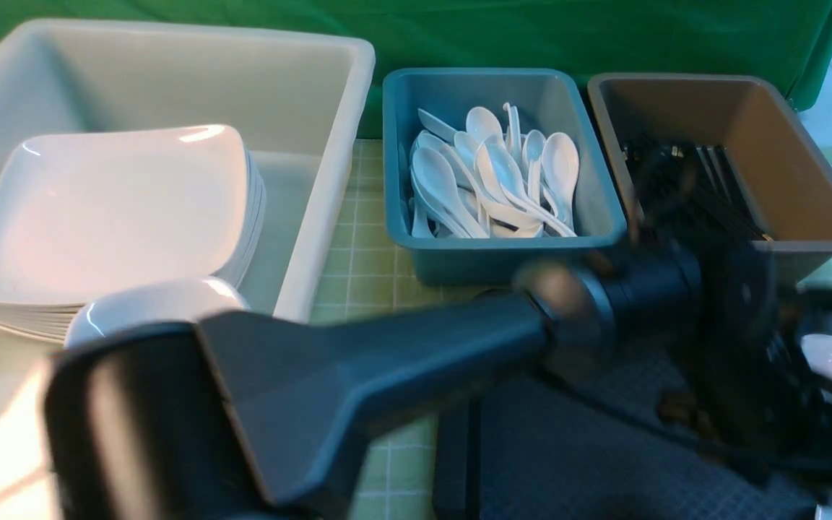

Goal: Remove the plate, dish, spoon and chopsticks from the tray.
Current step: Use the right arm to grab a small plate from the dinner plate

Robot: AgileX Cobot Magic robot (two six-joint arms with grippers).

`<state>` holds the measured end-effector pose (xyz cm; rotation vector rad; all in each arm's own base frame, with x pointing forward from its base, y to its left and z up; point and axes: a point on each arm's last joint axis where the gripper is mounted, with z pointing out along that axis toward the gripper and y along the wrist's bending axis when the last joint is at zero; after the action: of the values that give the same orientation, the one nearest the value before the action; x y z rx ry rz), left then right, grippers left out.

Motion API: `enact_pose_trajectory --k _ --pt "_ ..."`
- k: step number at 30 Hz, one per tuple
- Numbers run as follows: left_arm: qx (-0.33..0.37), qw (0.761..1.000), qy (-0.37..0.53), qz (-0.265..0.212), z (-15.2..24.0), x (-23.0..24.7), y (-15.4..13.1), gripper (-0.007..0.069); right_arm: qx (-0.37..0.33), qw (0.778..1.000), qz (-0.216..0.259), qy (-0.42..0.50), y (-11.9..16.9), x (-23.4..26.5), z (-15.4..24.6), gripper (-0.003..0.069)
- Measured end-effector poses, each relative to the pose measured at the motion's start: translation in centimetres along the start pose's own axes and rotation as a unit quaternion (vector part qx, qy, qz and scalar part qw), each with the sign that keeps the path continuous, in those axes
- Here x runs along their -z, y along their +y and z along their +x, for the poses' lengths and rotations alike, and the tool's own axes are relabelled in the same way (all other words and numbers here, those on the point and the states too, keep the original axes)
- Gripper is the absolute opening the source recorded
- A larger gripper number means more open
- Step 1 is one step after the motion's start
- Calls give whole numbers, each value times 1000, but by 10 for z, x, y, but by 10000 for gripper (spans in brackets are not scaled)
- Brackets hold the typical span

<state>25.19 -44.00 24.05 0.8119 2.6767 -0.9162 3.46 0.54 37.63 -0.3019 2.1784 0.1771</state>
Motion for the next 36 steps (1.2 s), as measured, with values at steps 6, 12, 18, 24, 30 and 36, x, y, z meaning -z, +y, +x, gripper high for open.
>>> enact_pose_trajectory --k 6,12,18,24,30,36 --pt "-19 996 -60 -58 -31 121 21 191 -15 994 -27 109 11 -40 5 113" --pt "-18 992 -85 -92 -32 191 47 55 -15 971 -24 238 18 -93 11 258" --pt "-18 987 -120 -110 -14 251 63 1 -24 946 -4 323 22 -133 11 325" --pt "14 983 -119 -140 26 290 94 0 -33 922 49 382 18 -171 19 333" --pt "74 977 -100 -172 65 304 134 0 -42 913 62 402 19 -205 40 334" --pt "95 974 -91 -185 77 306 150 0 -43 900 77 426 19 -230 59 334"
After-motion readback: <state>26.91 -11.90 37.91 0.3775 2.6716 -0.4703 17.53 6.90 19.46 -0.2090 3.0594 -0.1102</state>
